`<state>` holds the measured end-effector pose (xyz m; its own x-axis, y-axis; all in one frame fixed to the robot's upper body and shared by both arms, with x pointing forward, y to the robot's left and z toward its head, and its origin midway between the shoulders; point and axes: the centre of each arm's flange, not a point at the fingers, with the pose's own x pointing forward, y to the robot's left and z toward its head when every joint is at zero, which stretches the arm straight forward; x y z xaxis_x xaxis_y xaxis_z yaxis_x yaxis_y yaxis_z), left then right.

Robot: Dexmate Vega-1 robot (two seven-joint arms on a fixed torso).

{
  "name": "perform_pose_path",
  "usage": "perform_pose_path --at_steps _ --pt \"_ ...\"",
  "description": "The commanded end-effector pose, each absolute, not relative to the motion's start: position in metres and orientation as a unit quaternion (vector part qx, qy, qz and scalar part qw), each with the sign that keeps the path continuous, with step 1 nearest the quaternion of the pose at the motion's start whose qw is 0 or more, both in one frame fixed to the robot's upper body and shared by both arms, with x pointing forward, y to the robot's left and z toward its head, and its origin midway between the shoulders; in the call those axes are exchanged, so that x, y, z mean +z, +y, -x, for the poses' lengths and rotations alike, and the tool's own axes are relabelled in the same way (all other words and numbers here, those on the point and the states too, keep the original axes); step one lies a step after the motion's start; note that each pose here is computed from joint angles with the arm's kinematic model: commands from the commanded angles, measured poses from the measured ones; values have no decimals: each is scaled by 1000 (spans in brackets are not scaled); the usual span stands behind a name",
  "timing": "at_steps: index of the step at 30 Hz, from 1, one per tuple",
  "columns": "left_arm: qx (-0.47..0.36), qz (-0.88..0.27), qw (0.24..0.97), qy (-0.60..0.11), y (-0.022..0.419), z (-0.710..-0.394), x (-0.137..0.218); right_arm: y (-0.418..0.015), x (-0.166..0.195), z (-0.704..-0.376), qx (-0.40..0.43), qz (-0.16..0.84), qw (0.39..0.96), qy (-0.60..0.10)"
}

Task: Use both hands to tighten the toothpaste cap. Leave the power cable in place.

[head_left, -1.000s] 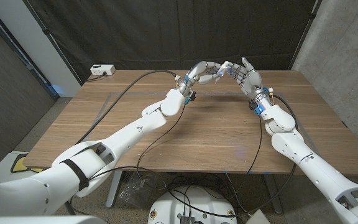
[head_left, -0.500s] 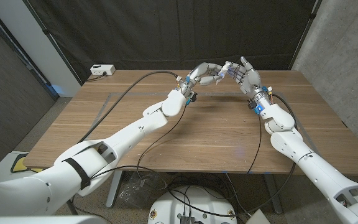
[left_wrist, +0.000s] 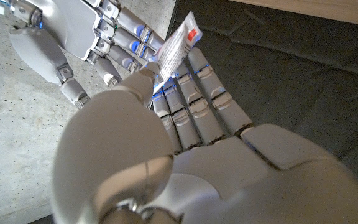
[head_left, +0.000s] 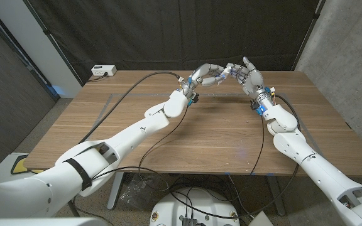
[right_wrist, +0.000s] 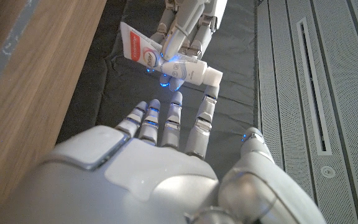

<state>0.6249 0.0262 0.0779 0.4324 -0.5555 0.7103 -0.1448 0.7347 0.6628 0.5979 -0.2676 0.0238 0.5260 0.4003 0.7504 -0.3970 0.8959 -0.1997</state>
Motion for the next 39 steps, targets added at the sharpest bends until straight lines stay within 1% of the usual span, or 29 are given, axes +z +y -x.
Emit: perform_pose_path --at_steps 1,23,39 --pt "-125 -335 773 -524 28 -626 82 -271 22 -595 217 3 875 -432" --pt "-100 -335 780 -519 45 -624 83 -275 19 -595 203 -1 879 -431" --pt "-80 -344 777 -521 64 -610 83 -275 16 -598 187 -8 884 -429"
